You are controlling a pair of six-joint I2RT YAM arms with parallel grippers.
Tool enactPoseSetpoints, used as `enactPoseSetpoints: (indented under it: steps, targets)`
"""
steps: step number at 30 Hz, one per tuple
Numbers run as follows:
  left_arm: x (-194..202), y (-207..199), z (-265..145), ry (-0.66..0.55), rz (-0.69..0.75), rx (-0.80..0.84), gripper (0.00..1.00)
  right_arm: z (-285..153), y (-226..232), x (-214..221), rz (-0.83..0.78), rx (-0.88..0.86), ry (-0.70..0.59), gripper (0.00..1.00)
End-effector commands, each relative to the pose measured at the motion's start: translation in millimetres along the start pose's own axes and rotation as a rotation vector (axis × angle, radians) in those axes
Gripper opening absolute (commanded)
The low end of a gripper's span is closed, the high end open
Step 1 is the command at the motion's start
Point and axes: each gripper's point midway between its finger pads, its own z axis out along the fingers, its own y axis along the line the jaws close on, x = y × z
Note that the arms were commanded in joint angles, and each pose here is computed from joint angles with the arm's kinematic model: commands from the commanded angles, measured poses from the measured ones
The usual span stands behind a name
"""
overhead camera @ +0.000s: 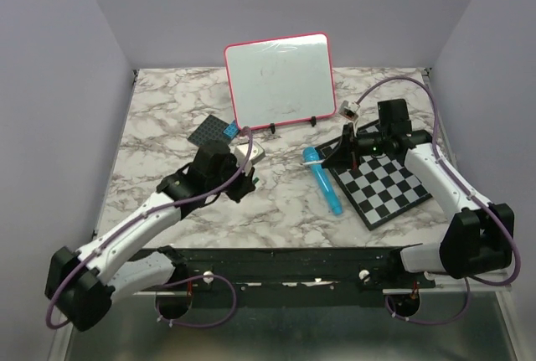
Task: Write a sentence on the whiteboard
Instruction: Open the whiteboard marker at the center of the board, then place the pen cap at the center of the board.
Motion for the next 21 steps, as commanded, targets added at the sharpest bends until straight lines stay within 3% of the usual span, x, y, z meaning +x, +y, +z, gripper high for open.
enactPoseSetpoints:
  steps: [1,2,5,13,21]
  targets:
    - [-8,-4,46,0.025,-0.315,0.089,0.00,-7,-22,-18,0.023,0.122,-0.062,0.01]
    - [8,-2,65,0.100,-0.381,0.086,0.00,-9,-23,-18,0.033,0.129,-0.064,0.01]
    - [20,10,91,0.131,-0.458,0.011,0.00,-12,-24,-19,0.039,0.132,-0.073,0.00]
    - [34,11,122,0.150,-0.446,-0.147,0.00,-14,-24,-19,0.044,0.125,-0.081,0.01]
    - [68,7,142,0.267,-0.454,-0.250,0.14,-17,-27,-19,0.053,0.136,-0.087,0.01]
